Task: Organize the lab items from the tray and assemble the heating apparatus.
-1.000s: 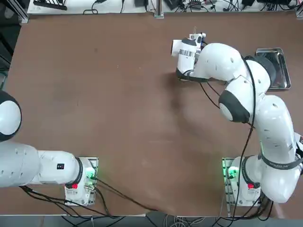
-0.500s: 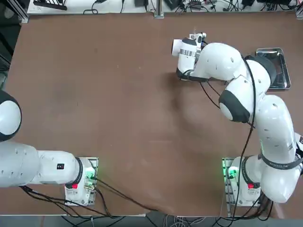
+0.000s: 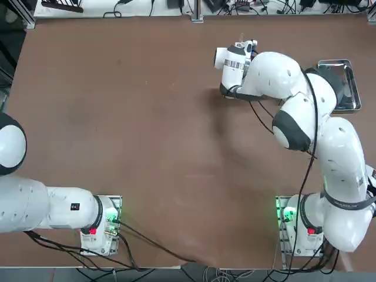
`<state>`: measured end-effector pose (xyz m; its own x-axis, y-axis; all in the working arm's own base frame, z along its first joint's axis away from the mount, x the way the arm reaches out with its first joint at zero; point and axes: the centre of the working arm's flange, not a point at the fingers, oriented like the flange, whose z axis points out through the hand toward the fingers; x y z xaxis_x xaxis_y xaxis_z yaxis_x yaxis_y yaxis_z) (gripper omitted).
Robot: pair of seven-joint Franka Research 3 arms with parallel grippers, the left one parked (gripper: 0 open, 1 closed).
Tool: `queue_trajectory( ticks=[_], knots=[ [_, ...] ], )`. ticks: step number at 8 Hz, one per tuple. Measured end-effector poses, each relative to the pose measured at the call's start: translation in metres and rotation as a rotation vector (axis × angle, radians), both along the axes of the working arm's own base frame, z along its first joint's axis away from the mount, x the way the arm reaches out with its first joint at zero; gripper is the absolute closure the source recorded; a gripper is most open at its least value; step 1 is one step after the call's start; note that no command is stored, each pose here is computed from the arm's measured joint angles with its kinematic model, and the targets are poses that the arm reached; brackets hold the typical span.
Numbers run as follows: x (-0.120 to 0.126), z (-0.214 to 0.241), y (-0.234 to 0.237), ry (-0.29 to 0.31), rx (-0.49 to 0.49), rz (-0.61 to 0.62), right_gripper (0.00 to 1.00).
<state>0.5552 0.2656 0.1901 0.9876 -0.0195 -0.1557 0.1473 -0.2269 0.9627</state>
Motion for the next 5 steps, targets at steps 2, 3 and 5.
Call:
queue_trajectory(
  ticks=[2,3,5],
  knots=[
    [0.001,0.003,0.006,-0.005,0.032,-0.015,0.00],
    [0.003,0.008,0.012,-0.013,0.067,-0.031,0.00],
    [0.010,0.026,0.033,-0.033,0.167,-0.062,0.00]
  ],
)
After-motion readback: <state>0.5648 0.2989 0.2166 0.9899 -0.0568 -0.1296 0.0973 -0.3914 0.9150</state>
